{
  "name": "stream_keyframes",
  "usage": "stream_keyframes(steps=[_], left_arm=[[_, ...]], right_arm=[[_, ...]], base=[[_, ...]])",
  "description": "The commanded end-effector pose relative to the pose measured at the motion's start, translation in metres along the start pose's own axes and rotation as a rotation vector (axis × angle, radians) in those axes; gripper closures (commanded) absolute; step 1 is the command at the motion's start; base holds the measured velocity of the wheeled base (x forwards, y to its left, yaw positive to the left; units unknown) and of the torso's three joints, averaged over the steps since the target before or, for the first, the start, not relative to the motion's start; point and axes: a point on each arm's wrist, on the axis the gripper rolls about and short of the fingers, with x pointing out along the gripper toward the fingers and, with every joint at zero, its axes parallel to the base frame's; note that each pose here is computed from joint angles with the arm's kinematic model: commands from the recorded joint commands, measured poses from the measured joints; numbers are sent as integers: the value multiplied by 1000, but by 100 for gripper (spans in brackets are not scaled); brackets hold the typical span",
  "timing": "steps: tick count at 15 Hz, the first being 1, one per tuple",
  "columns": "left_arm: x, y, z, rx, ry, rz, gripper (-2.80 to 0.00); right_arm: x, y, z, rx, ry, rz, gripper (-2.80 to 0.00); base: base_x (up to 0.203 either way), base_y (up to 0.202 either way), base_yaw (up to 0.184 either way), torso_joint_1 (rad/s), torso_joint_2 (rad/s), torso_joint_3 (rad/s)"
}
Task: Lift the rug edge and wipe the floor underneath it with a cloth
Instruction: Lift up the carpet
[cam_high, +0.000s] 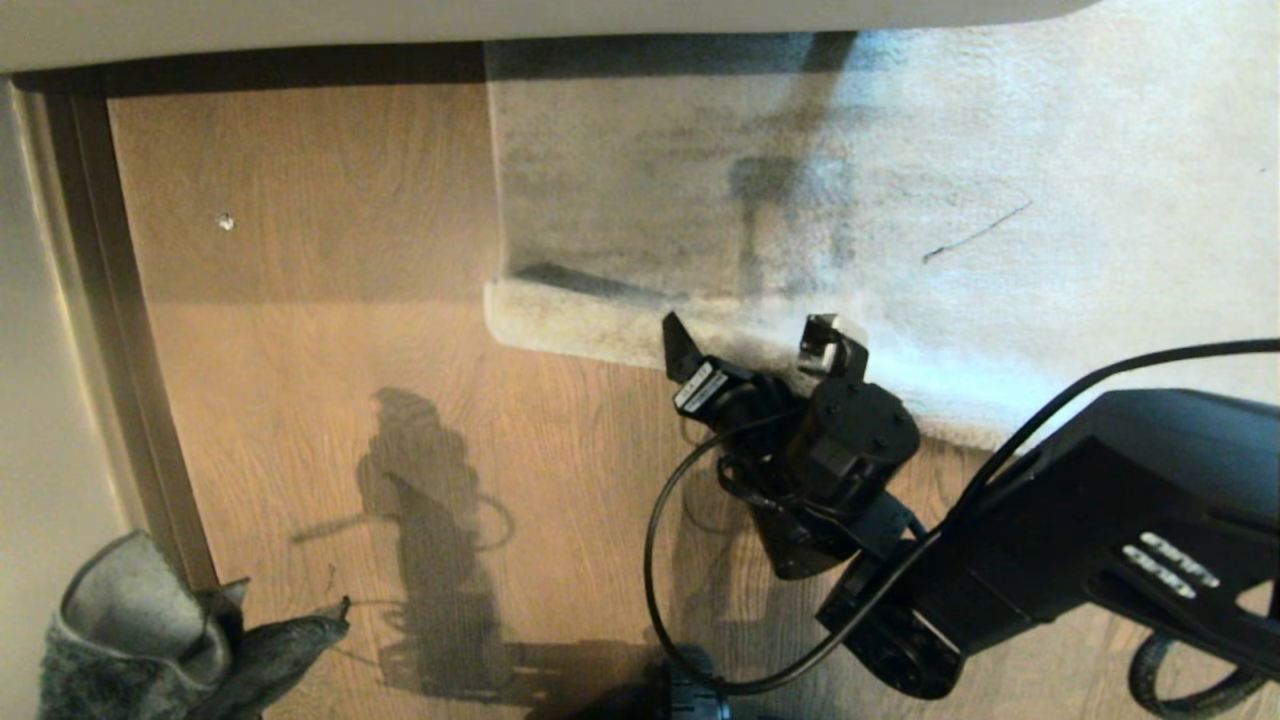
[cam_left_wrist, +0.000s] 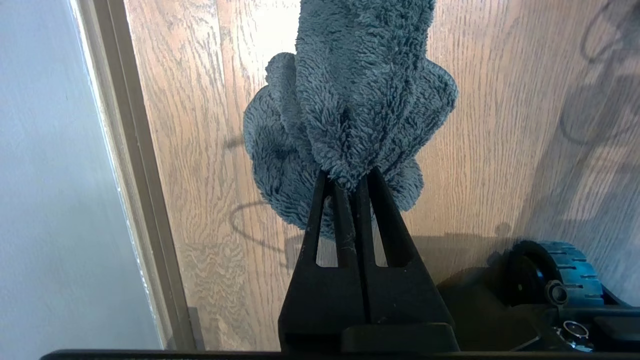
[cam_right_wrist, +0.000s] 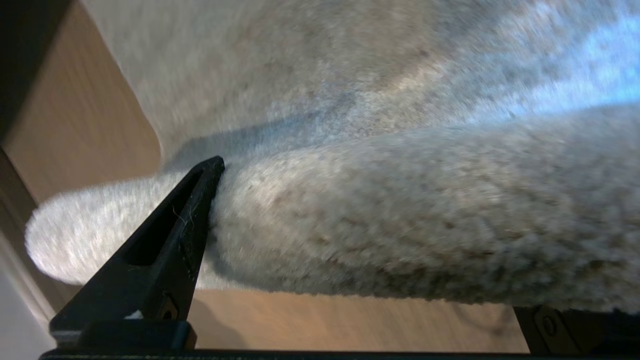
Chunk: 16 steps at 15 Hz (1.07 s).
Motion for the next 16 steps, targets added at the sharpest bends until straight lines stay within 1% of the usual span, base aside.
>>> stream_keyframes(steps=[1, 2, 3, 4, 6, 8, 10, 13, 14, 16], left_arm=[[0, 0, 0, -1, 0, 1, 0], [0, 0, 0, -1, 0, 1, 0], [0, 0, 0, -1, -1, 0, 0], [0, 0, 0, -1, -1, 0, 0], [0, 0, 0, -1, 0, 1, 0], [0, 0, 0, -1, -1, 2, 0], [0, 0, 0, -1, -1, 0, 0], [0, 0, 0, -1, 0, 1, 0], [0, 0, 0, -1, -1, 0, 0], [0, 0, 0, -1, -1, 0, 0]], right_arm=[[0, 1, 1, 116, -28, 14, -280], [0, -1, -4, 166, -17, 8, -280], [0, -4, -10, 194, -8, 3, -280], [3, -3, -12, 222, -12, 6, -280], [11, 1, -14, 305, -34, 22, -280], [17, 6, -20, 365, -46, 40, -280], [22, 16, -25, 408, -62, 69, -280], [28, 38, -36, 471, -81, 128, -280], [27, 46, -43, 487, -73, 147, -280], [23, 53, -53, 498, -57, 163, -280]], base=[[0, 0, 0, 0, 0, 0], [0, 0, 0, 0, 0, 0], [0, 0, 0, 0, 0, 0], [0, 0, 0, 0, 0, 0], [0, 0, 0, 0, 0, 0], [0, 0, 0, 0, 0, 0], [0, 0, 0, 0, 0, 0], [0, 0, 0, 0, 0, 0], [0, 0, 0, 0, 0, 0], [0, 0, 0, 0, 0, 0]])
